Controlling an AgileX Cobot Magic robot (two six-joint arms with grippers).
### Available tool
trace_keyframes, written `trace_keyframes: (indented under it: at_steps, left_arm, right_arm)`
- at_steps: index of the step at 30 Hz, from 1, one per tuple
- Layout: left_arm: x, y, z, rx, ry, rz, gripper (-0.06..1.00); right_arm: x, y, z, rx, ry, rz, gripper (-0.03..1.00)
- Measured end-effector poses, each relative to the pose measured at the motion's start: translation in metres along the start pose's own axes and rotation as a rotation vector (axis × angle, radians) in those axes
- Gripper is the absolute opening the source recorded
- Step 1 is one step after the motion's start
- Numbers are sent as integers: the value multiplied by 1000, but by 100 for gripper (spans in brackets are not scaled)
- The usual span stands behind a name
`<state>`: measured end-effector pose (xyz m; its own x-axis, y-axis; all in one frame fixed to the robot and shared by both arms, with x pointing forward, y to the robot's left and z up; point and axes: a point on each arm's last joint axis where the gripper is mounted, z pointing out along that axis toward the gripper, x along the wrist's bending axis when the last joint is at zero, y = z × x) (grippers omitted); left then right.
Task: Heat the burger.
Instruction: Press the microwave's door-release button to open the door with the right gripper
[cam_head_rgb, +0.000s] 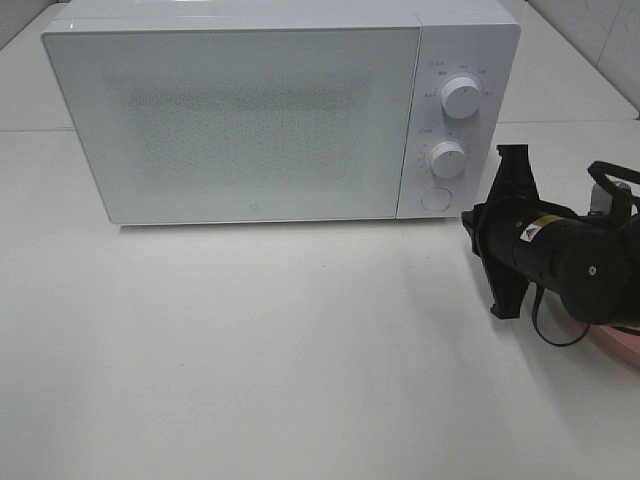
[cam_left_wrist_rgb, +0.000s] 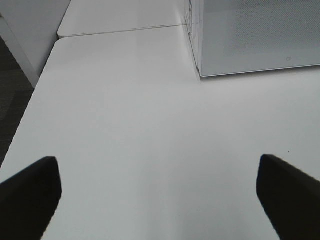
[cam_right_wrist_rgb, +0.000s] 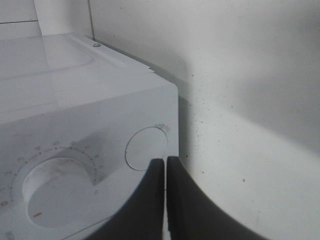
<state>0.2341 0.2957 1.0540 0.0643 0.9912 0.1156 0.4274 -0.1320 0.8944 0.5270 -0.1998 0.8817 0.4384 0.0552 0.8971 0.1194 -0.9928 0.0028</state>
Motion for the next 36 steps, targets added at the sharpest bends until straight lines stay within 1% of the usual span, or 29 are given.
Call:
trace_keyframes:
  at_steps: [2, 4, 10, 21, 29, 36]
  left_arm:
    - [0, 0, 0, 0, 0, 0, 99]
    - [0, 0, 0, 0, 0, 0, 99]
    - [0, 0, 0, 0, 0, 0, 99]
    - [0, 0, 0, 0, 0, 0, 99]
    - [0, 0, 0, 0, 0, 0, 99]
    - [0, 0, 0, 0, 0, 0, 99]
  right_arm:
    - [6, 0, 7, 0, 21, 4, 1]
    - [7, 0, 9, 0, 23, 5, 1]
    - [2, -4, 26, 12, -9, 10, 1]
    - [2, -10, 49, 11, 0, 18, 1]
    - [-1, -10, 56, -6, -5, 33, 1]
    - [2, -9, 57, -15, 18, 30, 1]
